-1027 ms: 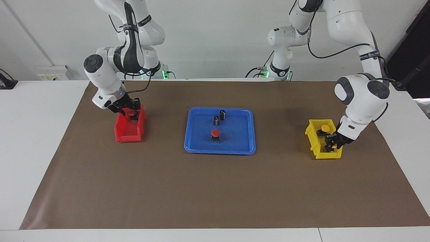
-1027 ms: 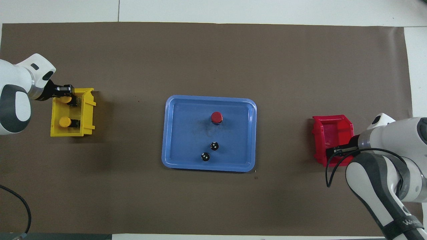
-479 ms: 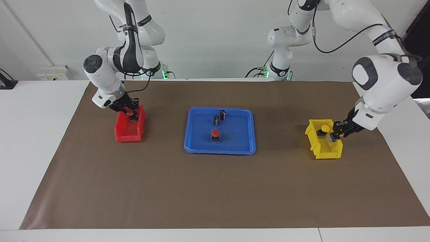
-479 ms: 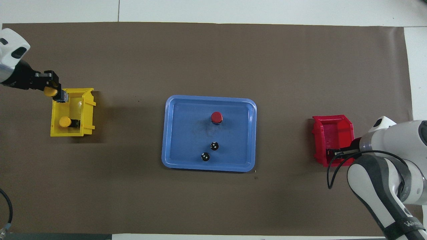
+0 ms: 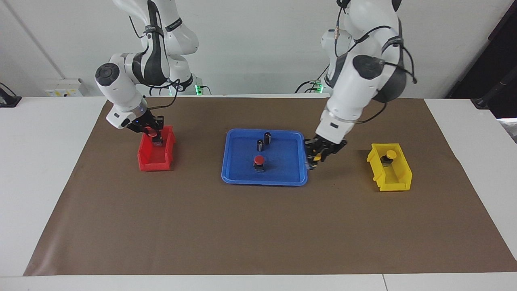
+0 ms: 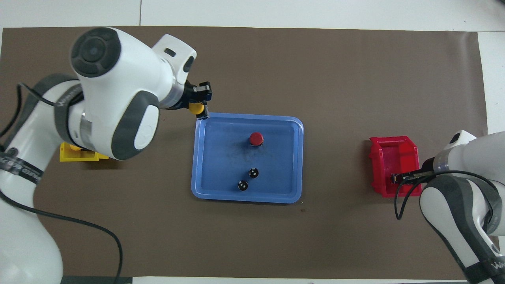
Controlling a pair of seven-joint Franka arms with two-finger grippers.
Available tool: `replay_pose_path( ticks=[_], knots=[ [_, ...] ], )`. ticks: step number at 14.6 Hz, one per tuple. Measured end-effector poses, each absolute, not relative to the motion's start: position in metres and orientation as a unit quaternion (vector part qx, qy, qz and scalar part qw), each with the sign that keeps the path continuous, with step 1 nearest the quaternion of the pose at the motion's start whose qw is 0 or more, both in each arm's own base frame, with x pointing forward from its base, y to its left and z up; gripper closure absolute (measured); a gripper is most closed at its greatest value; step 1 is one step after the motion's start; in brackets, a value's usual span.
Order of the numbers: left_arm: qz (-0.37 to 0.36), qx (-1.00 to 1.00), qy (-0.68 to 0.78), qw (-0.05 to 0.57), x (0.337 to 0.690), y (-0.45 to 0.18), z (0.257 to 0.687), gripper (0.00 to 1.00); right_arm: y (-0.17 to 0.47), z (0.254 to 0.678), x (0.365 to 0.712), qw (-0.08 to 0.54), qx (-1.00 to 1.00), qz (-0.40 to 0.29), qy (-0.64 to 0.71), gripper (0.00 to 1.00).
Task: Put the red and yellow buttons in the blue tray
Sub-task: 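Carry the yellow button with the left gripper into the tray, then place the red button in the tray while the left gripper grasps yellow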
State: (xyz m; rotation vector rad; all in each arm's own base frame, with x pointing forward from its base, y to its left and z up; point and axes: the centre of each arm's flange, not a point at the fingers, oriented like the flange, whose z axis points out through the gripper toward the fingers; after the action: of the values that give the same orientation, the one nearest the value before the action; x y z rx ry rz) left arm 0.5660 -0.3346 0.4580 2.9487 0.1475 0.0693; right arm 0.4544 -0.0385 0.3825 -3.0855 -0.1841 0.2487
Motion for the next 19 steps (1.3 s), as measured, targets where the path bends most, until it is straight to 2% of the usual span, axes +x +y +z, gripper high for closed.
replay_pose_path(
  ticks=[6, 11, 14, 17, 19],
  knots=[
    [0.000, 0.996, 0.028, 0.085, 0.534, -0.368, 0.370, 0.59, -0.036, 0.447, 0.489, 0.021, -0.993, 0.092, -0.065, 0.59],
    [-0.009, 0.997, 0.015, 0.080, 0.520, -0.382, 0.356, 0.58, 0.009, 0.524, 0.515, 0.029, -0.994, 0.087, -0.050, 0.59],
    [0.000, 0.996, 0.016, 0.085, 0.525, -0.382, 0.368, 0.32, 0.056, 0.549, 0.535, 0.037, -0.996, 0.073, -0.029, 0.59],
    [-0.005, 0.996, 0.037, 0.085, 0.547, -0.349, 0.433, 0.00, 0.090, 0.551, 0.551, 0.052, -0.997, 0.053, -0.011, 0.59],
    [-0.006, 0.997, 0.043, 0.060, 0.562, -0.297, 0.477, 0.00, 0.119, 0.547, 0.560, 0.056, -0.998, 0.039, 0.002, 0.59]
  ],
)
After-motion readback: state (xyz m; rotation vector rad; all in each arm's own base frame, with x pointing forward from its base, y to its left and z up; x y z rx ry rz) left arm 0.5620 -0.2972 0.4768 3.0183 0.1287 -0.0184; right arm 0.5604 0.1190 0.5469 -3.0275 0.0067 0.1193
